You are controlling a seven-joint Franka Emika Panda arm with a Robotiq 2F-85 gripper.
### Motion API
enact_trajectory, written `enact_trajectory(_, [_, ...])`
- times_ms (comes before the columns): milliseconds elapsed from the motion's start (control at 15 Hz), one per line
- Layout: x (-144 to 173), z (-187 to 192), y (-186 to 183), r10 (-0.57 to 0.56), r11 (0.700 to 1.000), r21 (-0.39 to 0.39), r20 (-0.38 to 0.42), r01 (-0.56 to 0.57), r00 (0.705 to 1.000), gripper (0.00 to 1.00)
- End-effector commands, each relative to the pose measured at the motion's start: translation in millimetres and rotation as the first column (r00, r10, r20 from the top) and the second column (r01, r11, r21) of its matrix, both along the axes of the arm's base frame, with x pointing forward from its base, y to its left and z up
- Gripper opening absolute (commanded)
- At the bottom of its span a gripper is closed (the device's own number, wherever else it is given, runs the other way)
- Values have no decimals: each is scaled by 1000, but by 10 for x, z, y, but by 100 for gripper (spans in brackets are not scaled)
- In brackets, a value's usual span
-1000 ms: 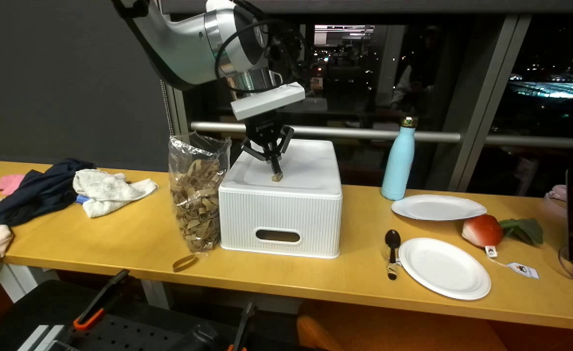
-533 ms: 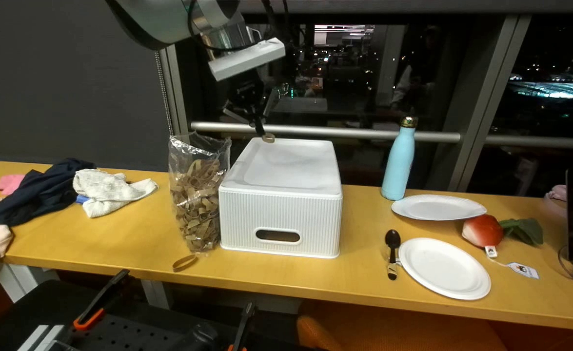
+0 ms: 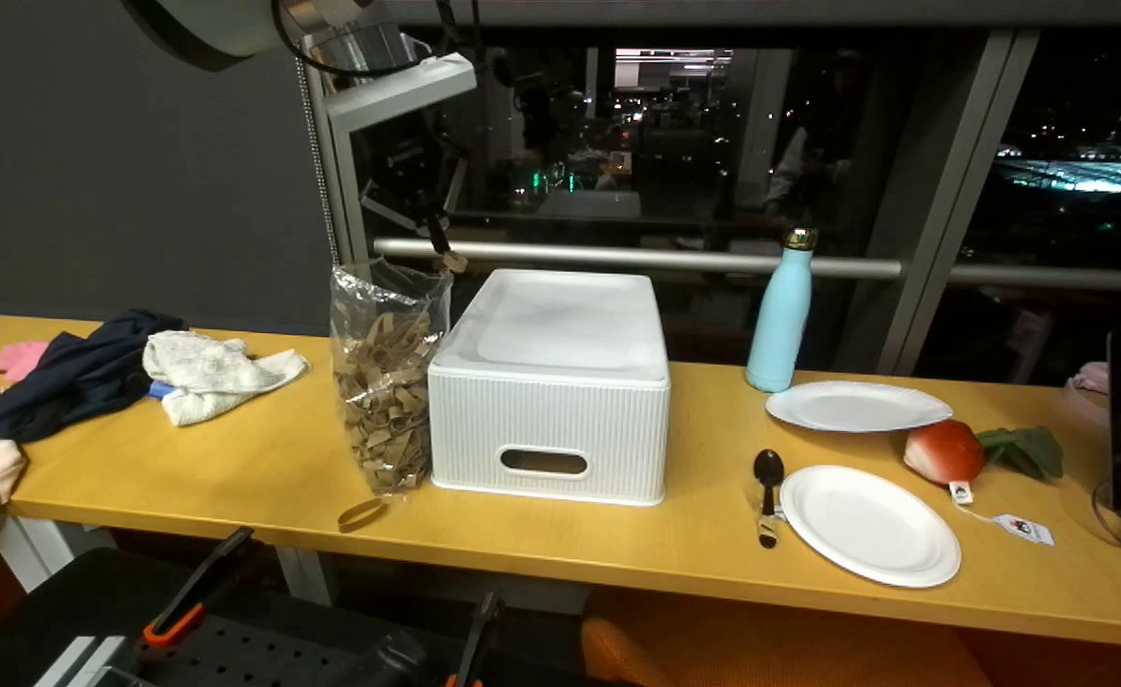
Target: Put the rubber bands into the basket
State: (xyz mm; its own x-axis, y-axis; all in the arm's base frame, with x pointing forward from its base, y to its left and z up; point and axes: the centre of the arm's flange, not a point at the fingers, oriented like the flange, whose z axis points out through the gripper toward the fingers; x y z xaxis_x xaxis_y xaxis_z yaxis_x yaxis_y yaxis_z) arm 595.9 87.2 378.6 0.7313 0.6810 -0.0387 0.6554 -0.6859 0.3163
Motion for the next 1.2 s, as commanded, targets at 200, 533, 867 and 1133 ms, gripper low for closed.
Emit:
enact_trajectory(200, [-167, 11, 287, 15, 1000, -22, -52, -16, 999, 0])
enact_trajectory(533, [-221, -20, 435, 14, 999, -37, -95, -17, 995, 0])
enact_trajectory(867, [-248, -58, 471, 14, 998, -51, -130, -21, 991, 0])
enact_trajectory(1133, [-243, -56, 448, 0, 998, -60, -140, -9, 990, 27])
